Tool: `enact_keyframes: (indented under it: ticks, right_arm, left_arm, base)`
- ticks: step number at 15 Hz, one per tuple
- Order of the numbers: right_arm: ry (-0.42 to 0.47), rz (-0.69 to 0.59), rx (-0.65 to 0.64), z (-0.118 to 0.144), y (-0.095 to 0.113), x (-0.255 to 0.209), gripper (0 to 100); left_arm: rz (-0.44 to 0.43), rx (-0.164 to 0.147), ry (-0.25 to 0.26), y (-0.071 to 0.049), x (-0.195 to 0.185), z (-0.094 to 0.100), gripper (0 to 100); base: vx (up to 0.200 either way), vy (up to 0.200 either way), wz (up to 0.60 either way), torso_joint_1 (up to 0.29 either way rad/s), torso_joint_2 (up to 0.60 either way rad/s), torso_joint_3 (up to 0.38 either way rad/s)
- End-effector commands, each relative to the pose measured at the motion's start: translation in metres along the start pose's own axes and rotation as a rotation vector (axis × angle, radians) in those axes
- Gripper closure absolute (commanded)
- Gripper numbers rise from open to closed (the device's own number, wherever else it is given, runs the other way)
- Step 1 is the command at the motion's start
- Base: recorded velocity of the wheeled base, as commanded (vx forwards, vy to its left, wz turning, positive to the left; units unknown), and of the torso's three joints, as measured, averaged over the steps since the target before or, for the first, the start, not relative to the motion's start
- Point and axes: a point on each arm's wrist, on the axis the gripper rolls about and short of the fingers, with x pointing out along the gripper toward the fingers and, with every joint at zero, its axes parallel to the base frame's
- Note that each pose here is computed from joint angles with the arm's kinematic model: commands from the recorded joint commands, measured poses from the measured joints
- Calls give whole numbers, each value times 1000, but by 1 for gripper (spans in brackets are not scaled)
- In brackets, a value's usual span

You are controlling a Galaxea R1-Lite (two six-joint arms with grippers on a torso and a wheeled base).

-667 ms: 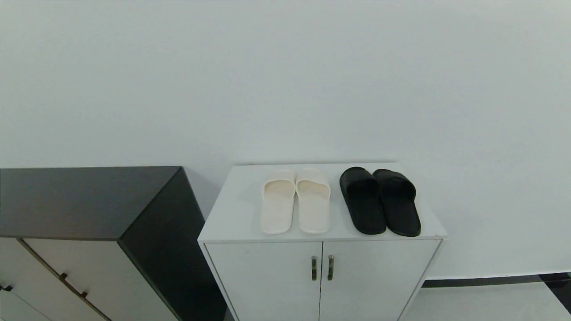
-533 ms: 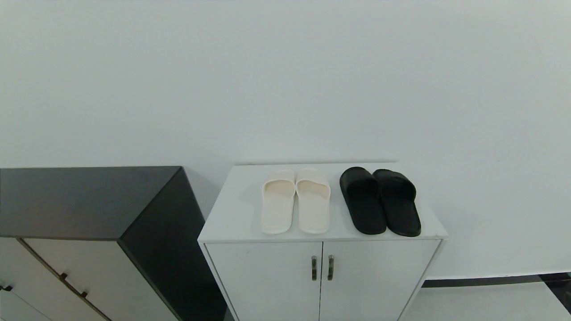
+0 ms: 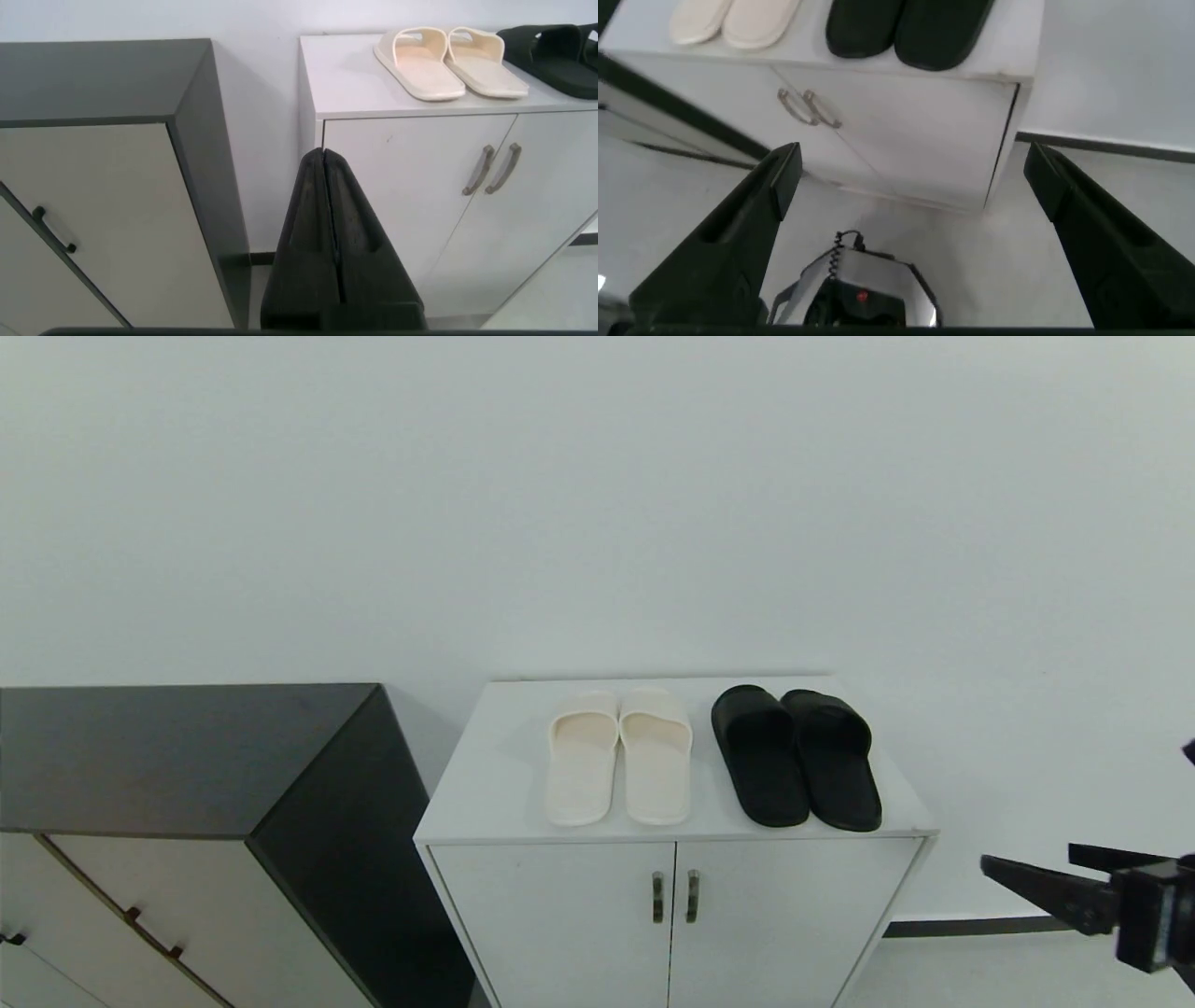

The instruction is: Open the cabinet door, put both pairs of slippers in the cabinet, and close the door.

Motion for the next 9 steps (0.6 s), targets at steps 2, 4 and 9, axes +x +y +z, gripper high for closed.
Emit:
enact_keyframes:
  ticks: [2,4,9]
  right_arm:
    - [0,-76,19,2,28,76,0]
    - [-78,-133,29,2,32,115,0]
    - [-152,-234,-15,-4,39,179,0]
  left_arm:
    - [0,0,7,0,1,0,100]
    - [0,0,6,0,0,0,100]
    - [0,0,6,0,0,0,100]
  base:
    - [0,0,0,0,0,0]
    - [0,0,0,0,0,0]
    - [0,0,0,0,0,0]
